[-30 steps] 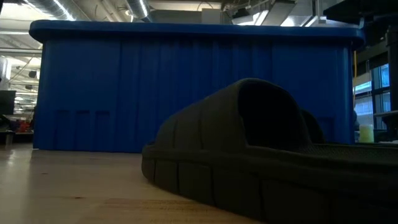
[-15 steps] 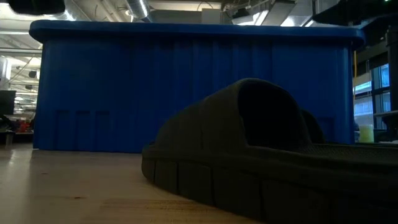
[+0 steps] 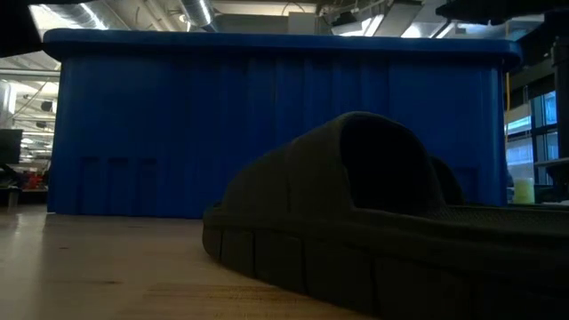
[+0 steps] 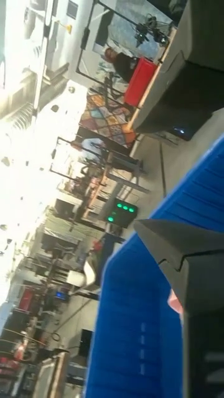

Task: Pick and place slides into bin
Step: Put the pink slide into the blue container

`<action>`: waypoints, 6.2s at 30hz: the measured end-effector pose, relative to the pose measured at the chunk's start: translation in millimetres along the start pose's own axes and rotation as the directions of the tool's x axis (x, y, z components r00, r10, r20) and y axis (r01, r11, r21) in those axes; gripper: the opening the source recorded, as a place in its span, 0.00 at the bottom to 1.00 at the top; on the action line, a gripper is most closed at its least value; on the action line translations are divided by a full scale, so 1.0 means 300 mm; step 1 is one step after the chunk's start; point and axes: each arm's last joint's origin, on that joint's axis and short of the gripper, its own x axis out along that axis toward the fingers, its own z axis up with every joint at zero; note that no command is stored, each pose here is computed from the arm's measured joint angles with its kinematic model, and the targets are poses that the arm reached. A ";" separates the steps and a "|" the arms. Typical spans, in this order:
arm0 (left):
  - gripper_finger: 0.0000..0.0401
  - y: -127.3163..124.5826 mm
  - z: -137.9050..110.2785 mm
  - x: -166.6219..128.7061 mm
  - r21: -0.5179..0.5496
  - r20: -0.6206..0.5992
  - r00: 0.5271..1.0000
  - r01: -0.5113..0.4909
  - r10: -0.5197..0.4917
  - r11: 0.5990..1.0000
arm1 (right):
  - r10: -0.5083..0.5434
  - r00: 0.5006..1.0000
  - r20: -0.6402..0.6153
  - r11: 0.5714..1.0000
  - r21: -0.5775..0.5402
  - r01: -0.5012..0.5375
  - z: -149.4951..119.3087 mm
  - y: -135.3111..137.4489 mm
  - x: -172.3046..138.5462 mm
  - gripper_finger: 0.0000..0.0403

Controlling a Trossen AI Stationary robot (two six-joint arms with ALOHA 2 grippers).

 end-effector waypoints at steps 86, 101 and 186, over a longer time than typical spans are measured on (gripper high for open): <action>0.01 0.547 0.441 -0.778 0.395 0.873 -0.183 -0.279 -0.452 0.875 | -0.016 0.999 0.032 0.989 0.147 0.011 0.011 -0.005 0.000 0.59; 0.01 0.446 0.741 -0.768 0.211 0.974 0.078 -0.644 -0.212 0.735 | -0.009 1.000 0.017 0.978 0.207 0.005 0.006 -0.002 0.002 0.59; 0.18 0.190 1.173 -0.522 0.234 0.939 0.285 -0.939 0.190 0.251 | 0.034 0.997 -0.073 0.959 0.284 -0.012 -0.025 0.013 0.001 0.59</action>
